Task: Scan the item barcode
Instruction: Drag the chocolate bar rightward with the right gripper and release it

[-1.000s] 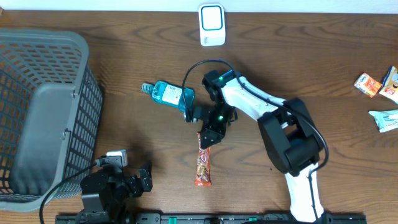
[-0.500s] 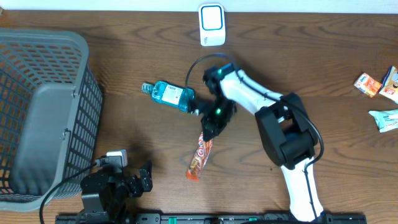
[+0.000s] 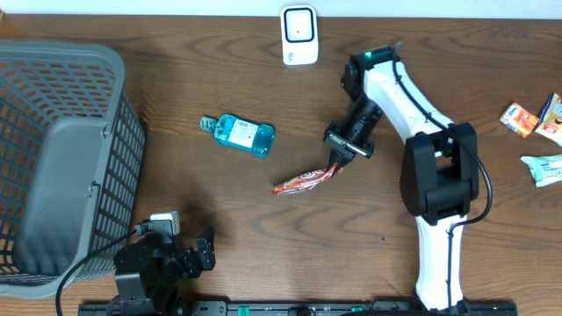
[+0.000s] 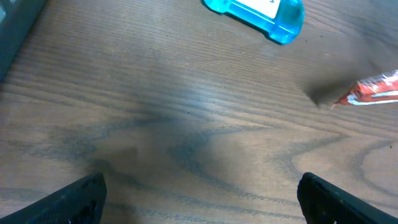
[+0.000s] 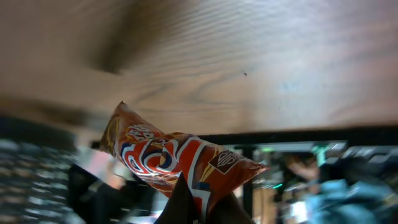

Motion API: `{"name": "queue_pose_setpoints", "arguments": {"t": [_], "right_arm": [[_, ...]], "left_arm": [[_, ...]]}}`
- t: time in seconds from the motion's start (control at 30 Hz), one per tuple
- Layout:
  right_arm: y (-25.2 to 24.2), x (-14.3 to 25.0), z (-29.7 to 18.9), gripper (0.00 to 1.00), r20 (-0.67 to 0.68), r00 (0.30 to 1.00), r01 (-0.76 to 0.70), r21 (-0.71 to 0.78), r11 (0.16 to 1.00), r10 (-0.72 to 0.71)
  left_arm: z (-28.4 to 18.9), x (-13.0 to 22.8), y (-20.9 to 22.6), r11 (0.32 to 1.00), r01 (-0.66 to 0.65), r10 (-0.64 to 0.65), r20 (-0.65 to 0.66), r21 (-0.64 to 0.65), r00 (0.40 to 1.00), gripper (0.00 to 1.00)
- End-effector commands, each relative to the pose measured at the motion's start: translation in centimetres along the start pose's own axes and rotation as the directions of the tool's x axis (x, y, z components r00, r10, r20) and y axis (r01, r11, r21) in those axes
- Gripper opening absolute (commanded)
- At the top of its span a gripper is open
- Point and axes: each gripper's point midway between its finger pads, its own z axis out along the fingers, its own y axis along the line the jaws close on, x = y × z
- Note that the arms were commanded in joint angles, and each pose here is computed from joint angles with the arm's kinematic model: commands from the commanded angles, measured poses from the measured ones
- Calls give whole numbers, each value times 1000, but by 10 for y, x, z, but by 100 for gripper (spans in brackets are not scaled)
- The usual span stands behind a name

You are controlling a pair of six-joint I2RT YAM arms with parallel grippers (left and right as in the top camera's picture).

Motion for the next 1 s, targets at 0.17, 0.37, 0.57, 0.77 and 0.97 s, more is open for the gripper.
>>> {"name": "queue_pose_setpoints", "arguments": {"t": [0.17,0.37,0.57,0.77,0.97], "right_arm": [[1,7,3,1,-60,930,-365,-14,931,364],[1,7,3,3,-65,899,-434,-8,901,433],[0,4,-1,1,-86,888,-455,-28,890,451],[0,0,-13,7,-159,746,-660,-49,749,647],[-9,-11,-15,16,-130,546,-836,-19,549,827]], "left_arm": [[-1,1,0,1000,-8,8,-2,-1,1000,98],[-1,1,0,1000,-8,8,-3,-1,1000,98],[-1,1,0,1000,-8,8,-2,-1,1000,98],[-1,1,0,1000,-8,8,-3,-1,1000,98],[-1,1,0,1000,-8,8,-2,-1,1000,98]]}}
